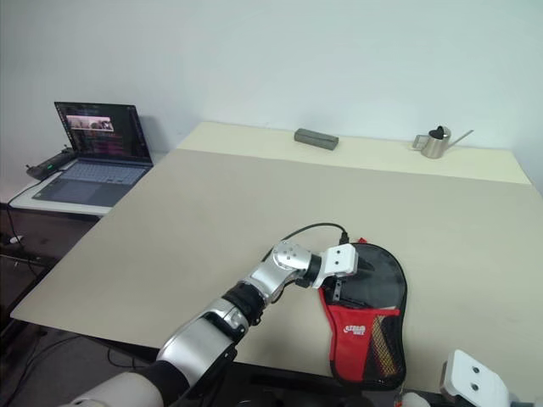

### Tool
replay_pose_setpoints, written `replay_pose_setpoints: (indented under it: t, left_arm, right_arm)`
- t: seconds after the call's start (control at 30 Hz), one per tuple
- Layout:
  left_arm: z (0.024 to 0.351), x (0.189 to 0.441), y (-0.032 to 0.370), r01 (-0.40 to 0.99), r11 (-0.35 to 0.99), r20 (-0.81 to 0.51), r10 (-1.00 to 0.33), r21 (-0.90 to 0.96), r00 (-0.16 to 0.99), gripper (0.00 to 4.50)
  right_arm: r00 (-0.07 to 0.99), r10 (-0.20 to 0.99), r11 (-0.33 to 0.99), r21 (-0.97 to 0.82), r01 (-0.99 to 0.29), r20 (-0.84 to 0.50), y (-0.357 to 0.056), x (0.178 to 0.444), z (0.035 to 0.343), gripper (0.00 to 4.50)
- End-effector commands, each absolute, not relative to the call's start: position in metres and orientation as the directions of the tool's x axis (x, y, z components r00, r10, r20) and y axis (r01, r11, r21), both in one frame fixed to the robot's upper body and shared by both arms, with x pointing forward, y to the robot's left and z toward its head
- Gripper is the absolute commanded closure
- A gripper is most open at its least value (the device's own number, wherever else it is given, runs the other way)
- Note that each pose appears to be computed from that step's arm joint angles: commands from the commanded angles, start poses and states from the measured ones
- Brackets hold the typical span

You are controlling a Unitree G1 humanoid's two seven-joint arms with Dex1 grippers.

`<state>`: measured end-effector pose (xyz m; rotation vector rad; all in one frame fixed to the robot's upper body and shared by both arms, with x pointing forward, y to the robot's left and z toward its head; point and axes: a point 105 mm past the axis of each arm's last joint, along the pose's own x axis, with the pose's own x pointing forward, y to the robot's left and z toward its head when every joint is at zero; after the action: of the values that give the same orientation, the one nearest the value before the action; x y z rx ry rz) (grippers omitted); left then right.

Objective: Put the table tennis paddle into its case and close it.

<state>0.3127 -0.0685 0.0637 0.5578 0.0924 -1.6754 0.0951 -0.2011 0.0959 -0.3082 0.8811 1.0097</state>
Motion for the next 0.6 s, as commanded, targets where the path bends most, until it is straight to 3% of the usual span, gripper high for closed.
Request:
replay_pose_setpoints:
  t: [0.03, 0.1, 0.33, 0.53, 0.6]
  left_arm:
    - [0.007, 0.294, -0.052, 0.961, -0.25, -0.59, -0.796, 0.116, -0.136, 0.0]
    - [0.007, 0.294, -0.053, 0.962, -0.249, -0.589, -0.797, 0.117, -0.134, 0.0]
    - [0.008, 0.294, -0.056, 0.963, -0.24, -0.582, -0.803, 0.121, -0.127, 0.0]
    - [0.01, 0.293, -0.061, 0.962, -0.241, -0.572, -0.811, 0.127, -0.128, 0.0]
    - [0.015, 0.294, -0.064, 0.962, -0.24, -0.551, -0.824, 0.131, -0.13, 0.0]
  right_arm:
    - [0.185, 0.67, 0.454, 0.2, -0.868, -0.719, -0.183, 0.09, 0.107, 4.33]
    - [0.193, 0.669, 0.462, 0.198, -0.864, -0.718, -0.185, 0.092, 0.11, 4.33]
    - [0.144, 0.752, 0.412, 0.287, -0.865, -0.643, -0.178, 0.09, 0.137, 2.06]
    - [0.199, 0.777, 0.432, 0.276, -0.859, -0.597, -0.174, 0.102, 0.153, 0.03]
    - [0.258, 0.771, 0.465, 0.237, -0.853, -0.583, -0.178, 0.116, 0.159, 0.01]
